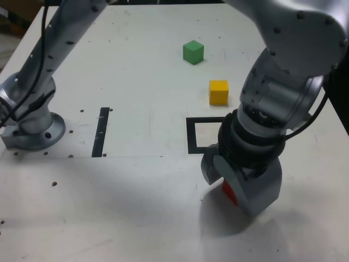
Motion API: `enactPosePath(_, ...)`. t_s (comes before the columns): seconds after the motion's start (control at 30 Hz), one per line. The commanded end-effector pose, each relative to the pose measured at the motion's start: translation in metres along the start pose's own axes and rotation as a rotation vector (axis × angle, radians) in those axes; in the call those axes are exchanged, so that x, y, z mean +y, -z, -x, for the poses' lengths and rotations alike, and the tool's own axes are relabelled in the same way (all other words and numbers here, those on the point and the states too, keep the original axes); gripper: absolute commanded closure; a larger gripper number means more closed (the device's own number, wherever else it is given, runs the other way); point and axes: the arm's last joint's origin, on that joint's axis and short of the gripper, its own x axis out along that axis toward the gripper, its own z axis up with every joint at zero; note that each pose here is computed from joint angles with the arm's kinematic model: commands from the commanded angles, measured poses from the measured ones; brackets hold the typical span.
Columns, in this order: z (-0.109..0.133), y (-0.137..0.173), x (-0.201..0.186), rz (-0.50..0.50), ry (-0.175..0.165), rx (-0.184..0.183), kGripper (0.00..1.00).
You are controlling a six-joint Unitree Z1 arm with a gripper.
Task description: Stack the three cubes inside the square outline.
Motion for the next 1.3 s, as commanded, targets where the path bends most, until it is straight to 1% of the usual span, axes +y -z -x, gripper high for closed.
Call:
enactPosePath(0.0,-0.003,-0.001,0.002,0.006,-0.001,0.002,0.40)
enactPosePath(0.07,-0.003,-0.001,0.003,0.009,-0.002,-0.001,0.46)
enactPosePath(0.2,-0.004,-0.002,0.003,0.011,-0.002,-0.005,0.54)
enactPosePath(0.33,-0.007,-0.003,0.005,0.021,0.005,-0.009,0.64)
enactPosePath(0.53,-0.008,-0.003,0.006,0.037,0.007,-0.017,0.71)
enactPosePath(0.67,-0.006,-0.001,0.008,0.050,0.007,-0.022,0.79)
enactPosePath(0.77,-0.001,0.004,0.010,0.063,0.010,-0.029,0.84)
enactPosePath(0.87,0.010,0.015,0.011,0.091,0.004,-0.027,0.86)
enactPosePath(0.97,0.025,0.030,0.014,0.146,-0.010,-0.026,0.86)
enactPosePath(1.03,0.035,0.042,0.017,0.205,-0.014,-0.030,0.86)
enactPosePath(1.13,0.047,0.062,0.024,0.338,-0.004,-0.033,0.86)
enactPosePath(1.27,0.045,0.087,0.036,0.527,0.023,-0.008,0.86)
